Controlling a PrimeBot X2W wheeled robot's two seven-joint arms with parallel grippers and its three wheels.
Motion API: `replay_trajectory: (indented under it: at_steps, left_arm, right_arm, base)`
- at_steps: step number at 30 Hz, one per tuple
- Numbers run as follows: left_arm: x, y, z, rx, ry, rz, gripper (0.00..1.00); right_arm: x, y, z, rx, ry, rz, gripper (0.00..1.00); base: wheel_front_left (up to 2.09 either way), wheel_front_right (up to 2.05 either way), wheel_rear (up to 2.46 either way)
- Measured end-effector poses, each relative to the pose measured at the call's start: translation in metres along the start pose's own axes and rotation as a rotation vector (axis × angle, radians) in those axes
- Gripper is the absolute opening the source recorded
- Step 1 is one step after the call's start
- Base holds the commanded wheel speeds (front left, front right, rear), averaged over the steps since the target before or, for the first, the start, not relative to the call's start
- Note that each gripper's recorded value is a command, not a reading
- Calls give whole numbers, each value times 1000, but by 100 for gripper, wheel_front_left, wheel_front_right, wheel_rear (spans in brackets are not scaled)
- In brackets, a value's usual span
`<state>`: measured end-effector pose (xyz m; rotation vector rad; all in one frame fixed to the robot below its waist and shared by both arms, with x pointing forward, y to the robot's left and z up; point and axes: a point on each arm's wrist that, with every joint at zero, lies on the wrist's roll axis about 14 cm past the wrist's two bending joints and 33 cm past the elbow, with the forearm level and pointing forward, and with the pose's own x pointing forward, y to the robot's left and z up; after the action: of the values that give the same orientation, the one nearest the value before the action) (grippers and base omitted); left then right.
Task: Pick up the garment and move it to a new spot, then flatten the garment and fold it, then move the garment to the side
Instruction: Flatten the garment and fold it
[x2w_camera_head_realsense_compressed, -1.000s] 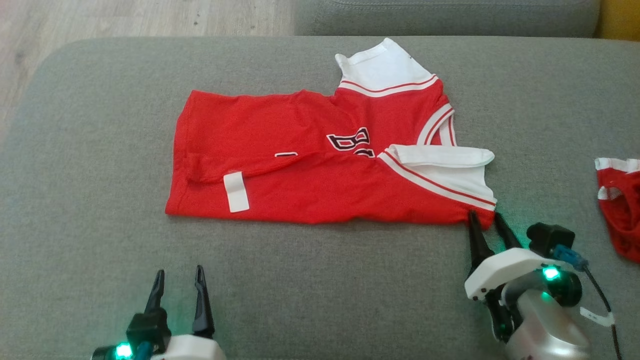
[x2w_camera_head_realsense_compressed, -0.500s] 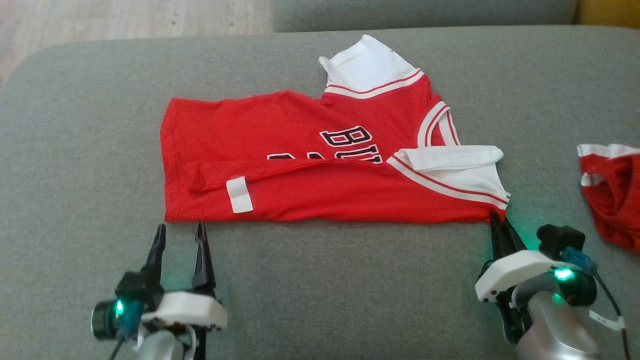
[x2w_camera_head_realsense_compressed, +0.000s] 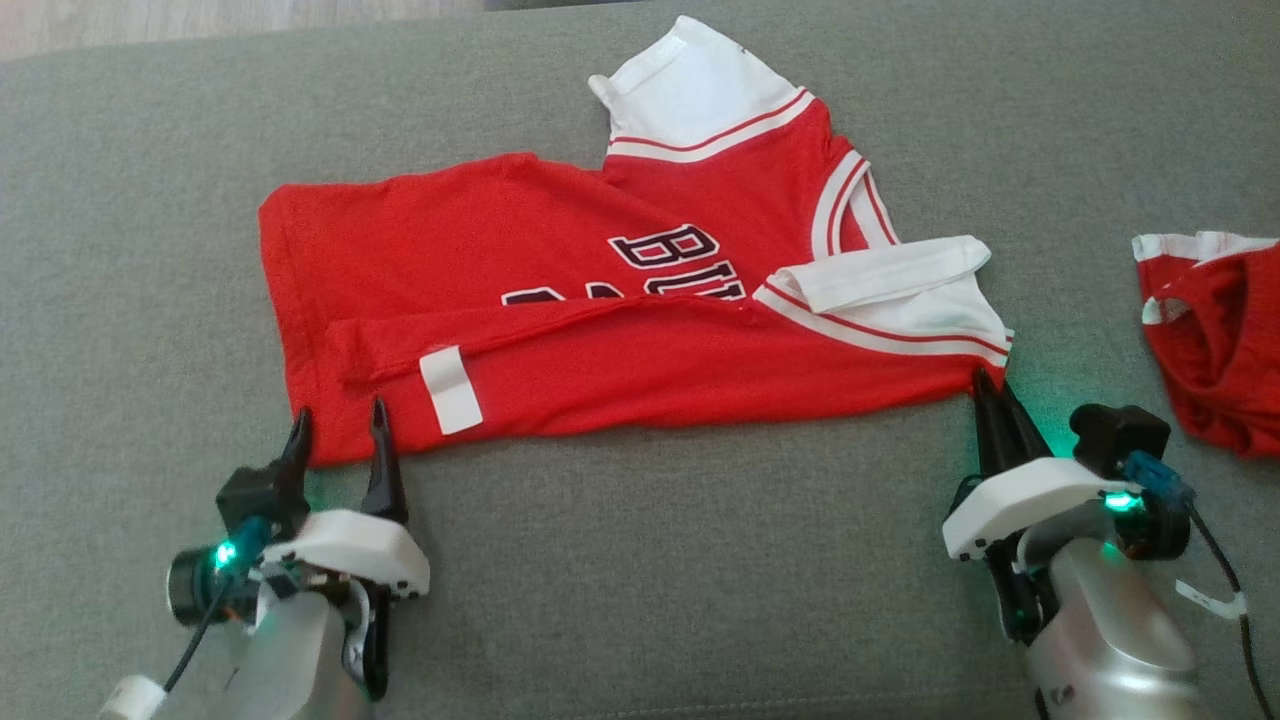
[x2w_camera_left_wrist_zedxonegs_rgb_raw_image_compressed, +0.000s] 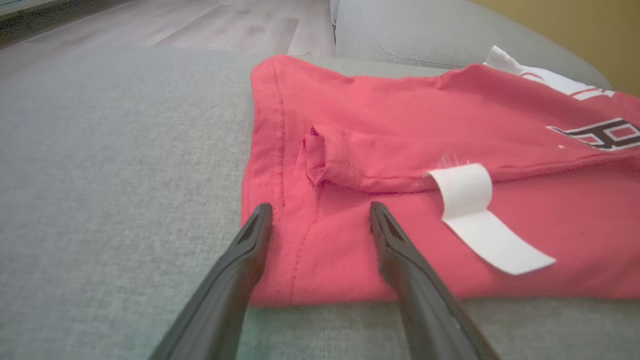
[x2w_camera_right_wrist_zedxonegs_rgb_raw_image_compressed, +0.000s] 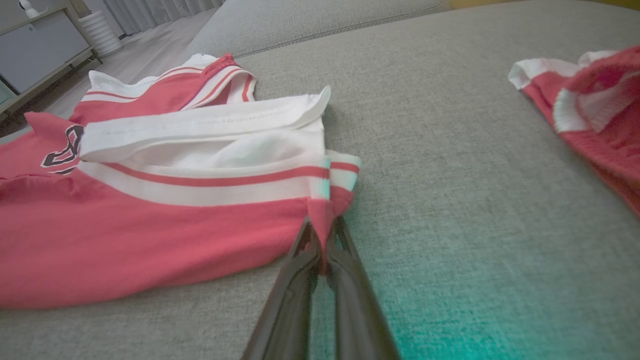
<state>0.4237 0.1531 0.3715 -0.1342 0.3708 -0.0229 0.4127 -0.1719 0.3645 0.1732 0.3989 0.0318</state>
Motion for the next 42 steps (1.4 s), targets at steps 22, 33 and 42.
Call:
replay_trajectory:
  at_steps: [22, 33, 42]
  left_arm:
    - [-63, 17, 8, -92, -96, 56, 0]
    - [-107, 30, -27, -129, -44, 135, 100]
    - [-44, 57, 37, 22, -127, 119, 100]
  right_arm:
    - [-17, 14, 30, 55, -101, 23, 0]
    - [-56, 26, -3, 90, -51, 65, 100]
    - [-21, 31, 48, 37, -156, 107, 100]
  base:
    - [0, 0, 0]
    - [0, 0, 0]
    - [0, 0, 0]
